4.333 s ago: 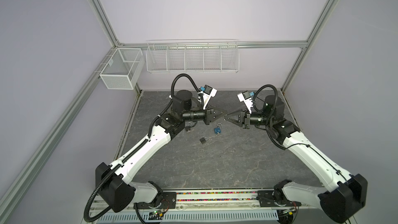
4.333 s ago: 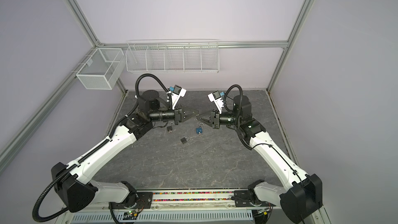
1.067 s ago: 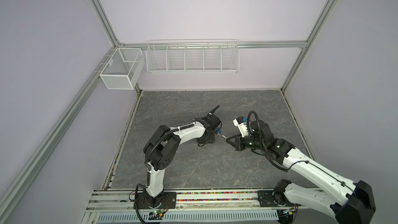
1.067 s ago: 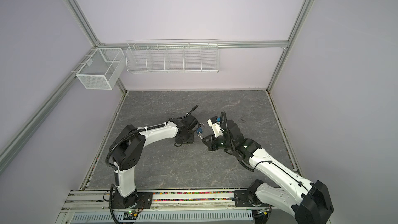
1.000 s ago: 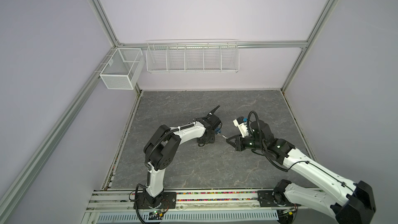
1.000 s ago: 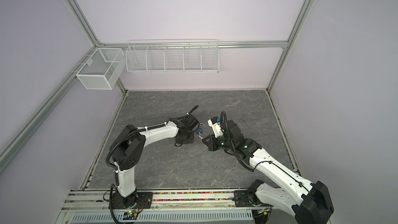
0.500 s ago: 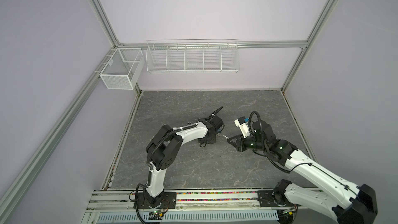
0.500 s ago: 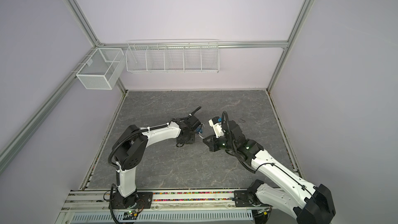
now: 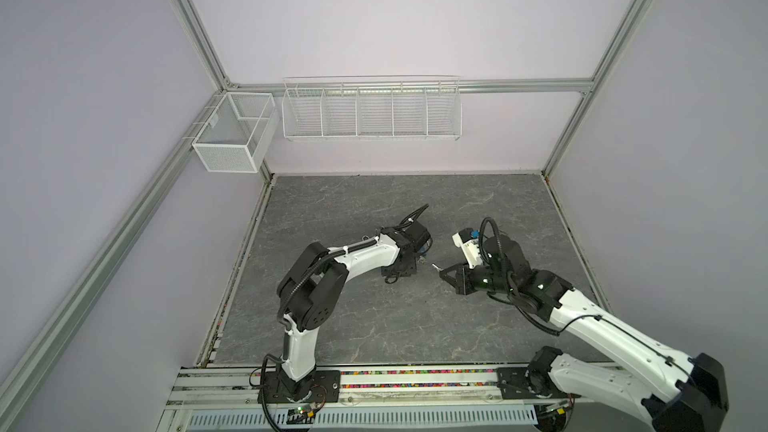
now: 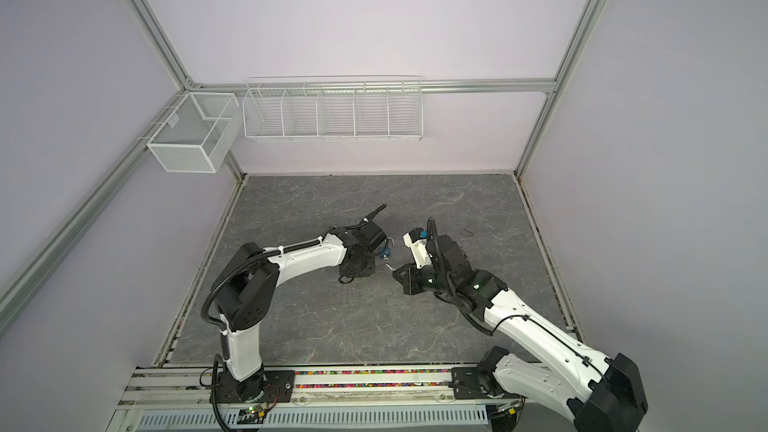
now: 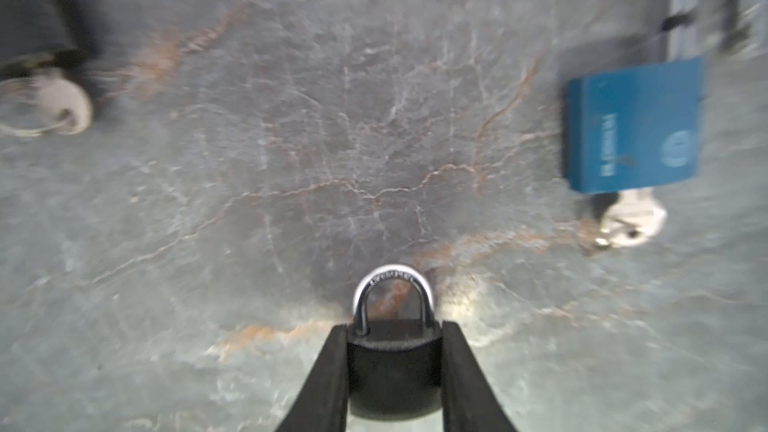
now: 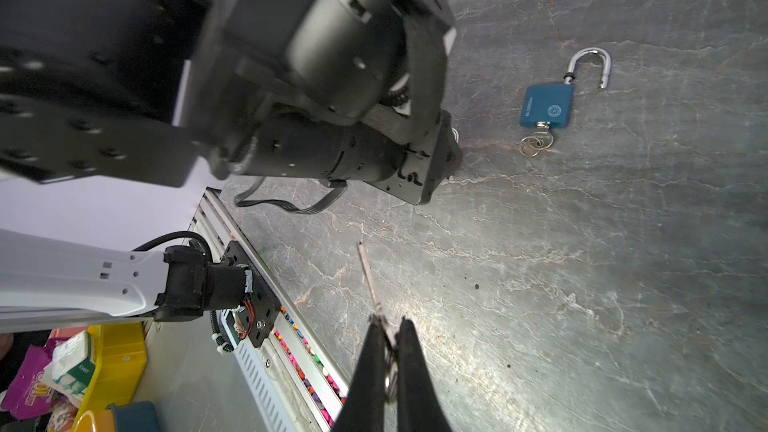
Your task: Unlock with the key
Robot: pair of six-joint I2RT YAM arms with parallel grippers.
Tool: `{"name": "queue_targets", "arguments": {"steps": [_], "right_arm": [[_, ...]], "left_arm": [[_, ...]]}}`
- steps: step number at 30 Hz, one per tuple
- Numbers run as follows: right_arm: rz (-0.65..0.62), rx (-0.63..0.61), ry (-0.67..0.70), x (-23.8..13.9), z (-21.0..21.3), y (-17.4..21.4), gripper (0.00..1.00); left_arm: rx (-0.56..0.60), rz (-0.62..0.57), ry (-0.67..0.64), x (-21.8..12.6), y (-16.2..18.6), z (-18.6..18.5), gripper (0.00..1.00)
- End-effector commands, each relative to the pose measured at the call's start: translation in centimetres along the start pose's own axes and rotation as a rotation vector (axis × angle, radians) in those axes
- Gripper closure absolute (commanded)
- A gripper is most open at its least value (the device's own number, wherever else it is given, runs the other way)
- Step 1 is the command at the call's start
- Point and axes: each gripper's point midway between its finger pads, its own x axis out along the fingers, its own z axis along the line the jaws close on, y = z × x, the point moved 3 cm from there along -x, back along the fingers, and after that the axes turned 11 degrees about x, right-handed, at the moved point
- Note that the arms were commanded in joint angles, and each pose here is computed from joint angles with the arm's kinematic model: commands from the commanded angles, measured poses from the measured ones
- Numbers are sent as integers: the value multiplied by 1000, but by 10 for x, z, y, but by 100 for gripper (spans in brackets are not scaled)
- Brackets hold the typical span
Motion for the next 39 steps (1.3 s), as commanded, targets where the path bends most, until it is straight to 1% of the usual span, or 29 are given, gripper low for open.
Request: {"name": "queue_targets", "arguments": {"steps": [1, 3, 4, 7, 9, 10, 13, 16, 19, 23, 27, 28, 29, 39], "right_arm": [[-24, 54, 39, 6, 0, 0, 93], [-27, 37, -39, 14, 12, 2, 93], [-34, 42, -52, 18, 14, 4, 93], [-73, 82, 42, 29, 4, 1, 93], [-94, 69, 71, 35, 5, -1, 93], [-109, 61, 76, 38, 8, -3, 93], [-167, 54, 106, 42, 13, -9, 93], [-205, 70, 114, 47, 16, -15, 93], [-227, 90, 104, 51, 22, -19, 93], [-236, 95, 85, 56, 33, -21, 93], [-236, 99, 51, 62, 46, -25, 93], [-225, 99, 60, 66, 44, -22, 93], [-238, 103, 43, 63, 54, -29, 93], [-222, 117, 45, 75, 59, -32, 93]], "left_arm": [[-130, -117, 52, -47, -20, 0, 99], [-184, -176, 131, -64, -26, -4, 100], [-215, -200, 162, -72, -29, -4, 100], [-288, -244, 218, -94, -34, -3, 100], [-325, -266, 249, -105, -35, -2, 100], [-376, -274, 271, -111, -35, -1, 100], [-475, -312, 338, -128, -37, 3, 100], [-529, -376, 431, -140, -39, 4, 100], [-606, -405, 463, -145, -38, 13, 100], [-642, -419, 445, -150, -35, 24, 100], [-676, -427, 477, -153, -35, 27, 100], [-682, -426, 482, -154, -34, 27, 100], [-689, -428, 484, -154, -34, 28, 100], [-717, -445, 522, -156, -30, 32, 100]]}}
